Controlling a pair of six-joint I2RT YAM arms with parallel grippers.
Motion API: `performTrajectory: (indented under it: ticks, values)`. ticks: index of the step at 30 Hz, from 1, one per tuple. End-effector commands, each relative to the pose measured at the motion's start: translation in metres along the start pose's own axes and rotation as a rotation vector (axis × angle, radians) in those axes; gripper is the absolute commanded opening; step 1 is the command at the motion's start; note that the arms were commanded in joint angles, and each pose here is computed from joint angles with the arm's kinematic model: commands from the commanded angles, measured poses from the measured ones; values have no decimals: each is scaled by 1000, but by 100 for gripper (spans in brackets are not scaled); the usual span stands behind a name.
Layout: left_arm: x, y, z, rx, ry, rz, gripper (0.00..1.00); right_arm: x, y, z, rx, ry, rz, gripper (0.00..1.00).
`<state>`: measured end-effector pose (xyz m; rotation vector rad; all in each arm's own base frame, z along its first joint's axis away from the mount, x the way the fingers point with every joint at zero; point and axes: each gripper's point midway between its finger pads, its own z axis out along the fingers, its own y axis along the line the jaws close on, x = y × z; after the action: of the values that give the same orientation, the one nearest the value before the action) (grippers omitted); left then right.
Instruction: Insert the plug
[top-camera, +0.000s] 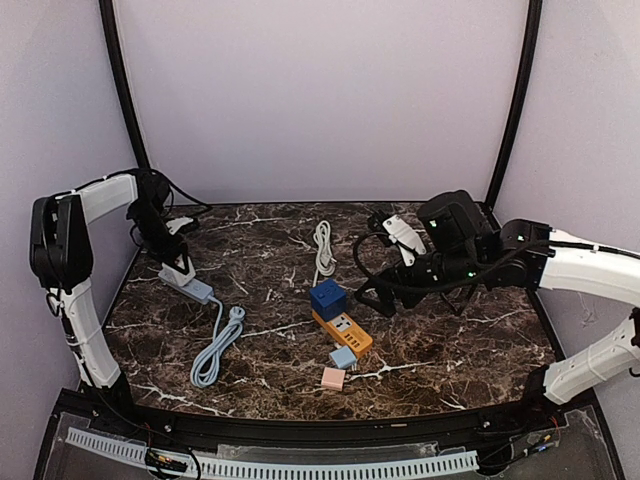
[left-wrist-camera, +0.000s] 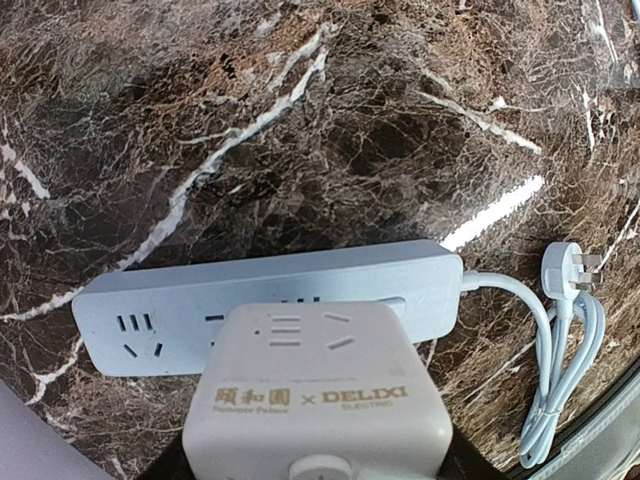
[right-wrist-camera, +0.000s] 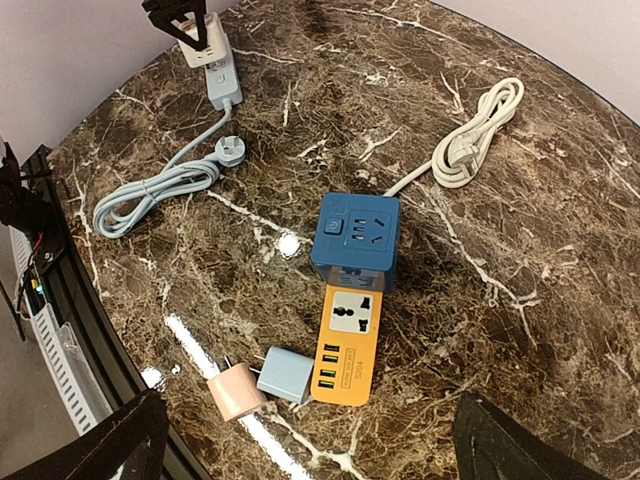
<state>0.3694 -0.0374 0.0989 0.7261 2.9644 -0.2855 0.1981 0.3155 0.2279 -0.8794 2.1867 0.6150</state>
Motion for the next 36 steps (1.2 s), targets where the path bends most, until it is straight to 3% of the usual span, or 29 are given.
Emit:
performTrajectory:
  ticks: [1, 36]
  values:
    - [-6, 2, -4, 6, -19, 15, 1, -1, 2, -2, 14, -3, 5, 99]
    - [-3, -3, 17, -22, 26, 24, 1, 6, 5, 17, 13, 56, -69, 99]
